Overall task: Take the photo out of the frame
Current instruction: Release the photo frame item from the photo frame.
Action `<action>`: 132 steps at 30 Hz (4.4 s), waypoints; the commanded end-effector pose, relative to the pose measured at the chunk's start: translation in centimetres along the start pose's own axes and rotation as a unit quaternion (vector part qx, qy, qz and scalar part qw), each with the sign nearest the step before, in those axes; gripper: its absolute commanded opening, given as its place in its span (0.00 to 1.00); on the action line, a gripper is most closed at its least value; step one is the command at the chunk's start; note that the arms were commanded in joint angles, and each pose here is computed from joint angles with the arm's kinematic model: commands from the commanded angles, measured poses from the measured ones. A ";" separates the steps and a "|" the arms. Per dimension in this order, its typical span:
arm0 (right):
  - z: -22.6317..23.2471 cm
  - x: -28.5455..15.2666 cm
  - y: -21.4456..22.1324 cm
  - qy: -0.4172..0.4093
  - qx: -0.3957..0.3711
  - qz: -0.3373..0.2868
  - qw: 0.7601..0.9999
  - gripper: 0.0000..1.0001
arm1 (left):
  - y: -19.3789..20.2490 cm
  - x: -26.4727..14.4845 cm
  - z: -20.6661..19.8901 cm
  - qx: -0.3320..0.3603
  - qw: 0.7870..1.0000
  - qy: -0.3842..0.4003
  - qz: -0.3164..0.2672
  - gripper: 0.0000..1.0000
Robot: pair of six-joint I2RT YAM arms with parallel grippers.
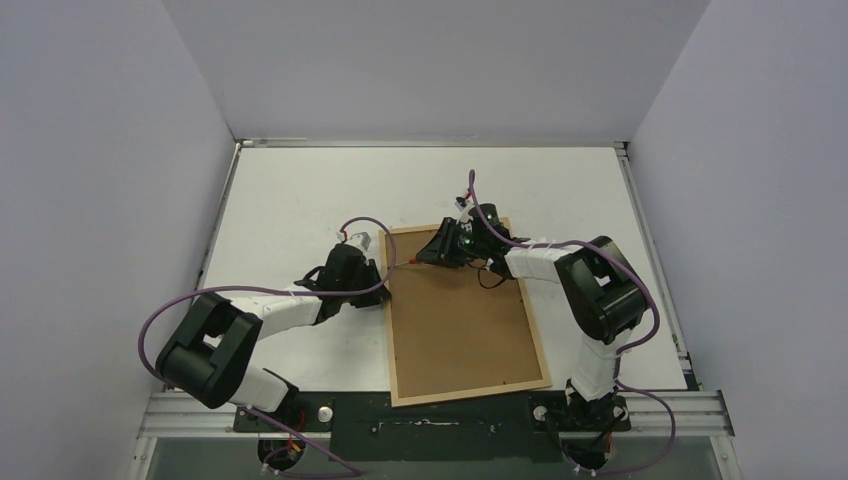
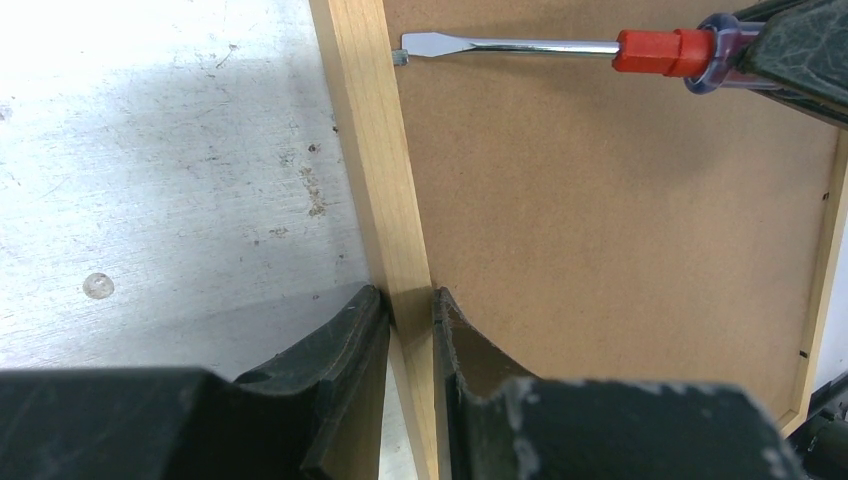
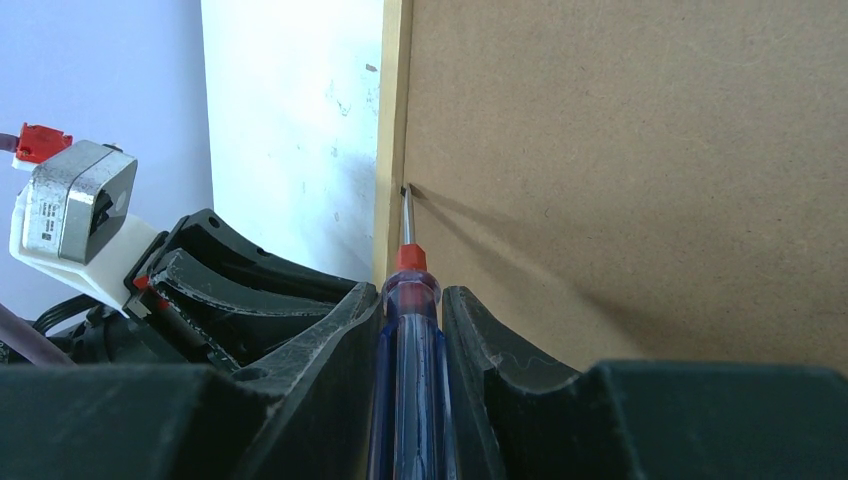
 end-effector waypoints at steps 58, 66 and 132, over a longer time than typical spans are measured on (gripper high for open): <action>-0.7 1.2 -0.1 -0.059 0.026 0.015 0.998 0.00 | 4.0 0.3 0.8 0.024 0.992 0.012 0.124 0.00; -1.1 1.5 0.1 -0.057 0.023 0.024 0.998 0.00 | 3.9 0.3 0.7 0.027 0.992 0.016 0.123 0.00; 11.4 2.1 5.0 0.149 -0.250 0.003 0.957 0.00 | 3.3 -1.0 1.5 0.033 0.996 -0.009 0.084 0.00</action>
Point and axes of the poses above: each gripper's point midway between its finger pads, its own x axis out along the fingers, its own z axis along the line the jaws close on, y = z × x, the point moved 7 cm from there along -x, back along the fingers, and after that the axes turned 4 degrees about x, right-handed, at the moved point
